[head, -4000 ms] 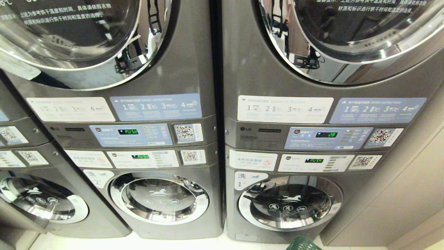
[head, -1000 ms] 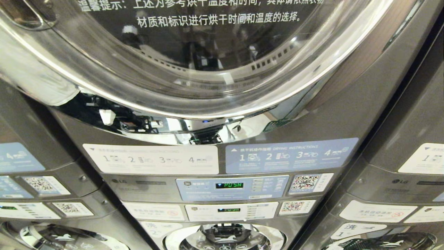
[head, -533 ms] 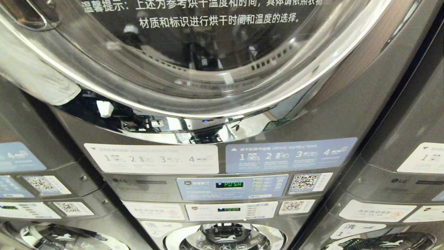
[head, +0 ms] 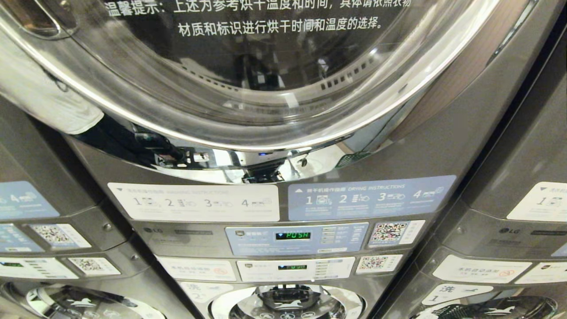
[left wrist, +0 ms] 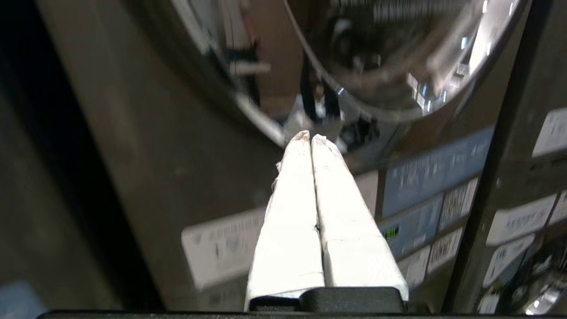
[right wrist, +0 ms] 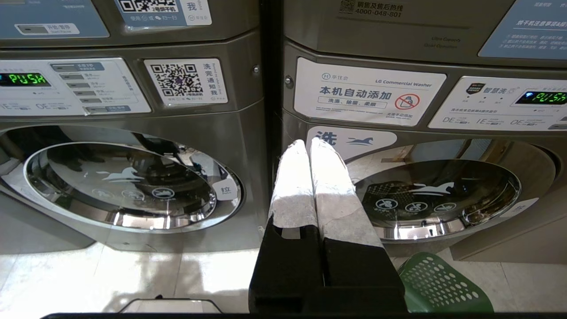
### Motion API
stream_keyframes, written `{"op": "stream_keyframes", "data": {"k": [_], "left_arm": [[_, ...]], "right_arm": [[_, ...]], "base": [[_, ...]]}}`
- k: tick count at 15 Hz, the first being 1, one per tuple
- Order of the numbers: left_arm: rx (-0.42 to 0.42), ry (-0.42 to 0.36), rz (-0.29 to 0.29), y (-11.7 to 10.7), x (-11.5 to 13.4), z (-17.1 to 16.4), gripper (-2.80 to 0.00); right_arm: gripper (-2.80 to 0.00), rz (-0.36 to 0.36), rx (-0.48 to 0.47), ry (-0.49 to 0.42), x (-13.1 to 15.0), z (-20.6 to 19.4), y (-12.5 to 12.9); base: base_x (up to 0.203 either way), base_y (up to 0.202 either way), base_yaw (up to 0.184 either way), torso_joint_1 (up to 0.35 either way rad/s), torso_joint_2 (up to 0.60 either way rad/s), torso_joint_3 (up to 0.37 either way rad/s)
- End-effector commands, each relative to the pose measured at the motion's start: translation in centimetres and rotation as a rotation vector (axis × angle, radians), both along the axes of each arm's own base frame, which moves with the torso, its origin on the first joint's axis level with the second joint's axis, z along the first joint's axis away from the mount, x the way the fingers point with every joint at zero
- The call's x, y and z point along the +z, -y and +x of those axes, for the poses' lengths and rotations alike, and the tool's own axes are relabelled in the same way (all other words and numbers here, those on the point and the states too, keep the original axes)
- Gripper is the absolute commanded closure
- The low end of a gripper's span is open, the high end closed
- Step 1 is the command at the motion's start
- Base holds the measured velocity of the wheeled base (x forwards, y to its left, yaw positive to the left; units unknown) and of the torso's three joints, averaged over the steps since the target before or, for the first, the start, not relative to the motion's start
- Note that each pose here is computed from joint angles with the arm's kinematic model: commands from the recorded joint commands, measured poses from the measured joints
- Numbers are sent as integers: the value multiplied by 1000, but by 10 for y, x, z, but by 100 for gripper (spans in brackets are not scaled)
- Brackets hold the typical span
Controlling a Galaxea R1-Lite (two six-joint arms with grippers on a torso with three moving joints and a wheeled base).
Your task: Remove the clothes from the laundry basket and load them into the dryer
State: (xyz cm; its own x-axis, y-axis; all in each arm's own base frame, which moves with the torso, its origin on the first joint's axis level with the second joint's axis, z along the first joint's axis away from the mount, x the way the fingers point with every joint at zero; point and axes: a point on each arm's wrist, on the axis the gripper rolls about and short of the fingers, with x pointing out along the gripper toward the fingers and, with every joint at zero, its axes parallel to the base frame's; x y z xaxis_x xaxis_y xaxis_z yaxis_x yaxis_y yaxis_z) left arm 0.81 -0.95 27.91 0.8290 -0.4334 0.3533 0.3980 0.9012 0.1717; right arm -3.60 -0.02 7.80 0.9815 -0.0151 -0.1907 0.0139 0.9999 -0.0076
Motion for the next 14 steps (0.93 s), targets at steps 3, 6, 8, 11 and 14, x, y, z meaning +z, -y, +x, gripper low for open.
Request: {"op": "stream_keyframes", "data": {"k": [3,6,8,11,14], "left_arm": [[-38,27,1,4,67,87,0],[-45,89,9,5,87,99,0],[-35,101,7,5,96,106,0],[28,107,-11,4,105,122,0],[79,101,35,4,100,134,0]], "right_arm": [[0,0,0,-1,0,0,0],[0,0,0,-1,0,0,0],[0,0,0,-1,0,0,0],[0,0,0,-1,0,0,0],[0,0,0,-1,0,0,0]], "base": [[0,0,0,0,0,0],[0,0,0,0,0,0],[0,0,0,0,0,0],[0,0,0,0,0,0],[0,0,0,0,0,0]]}}
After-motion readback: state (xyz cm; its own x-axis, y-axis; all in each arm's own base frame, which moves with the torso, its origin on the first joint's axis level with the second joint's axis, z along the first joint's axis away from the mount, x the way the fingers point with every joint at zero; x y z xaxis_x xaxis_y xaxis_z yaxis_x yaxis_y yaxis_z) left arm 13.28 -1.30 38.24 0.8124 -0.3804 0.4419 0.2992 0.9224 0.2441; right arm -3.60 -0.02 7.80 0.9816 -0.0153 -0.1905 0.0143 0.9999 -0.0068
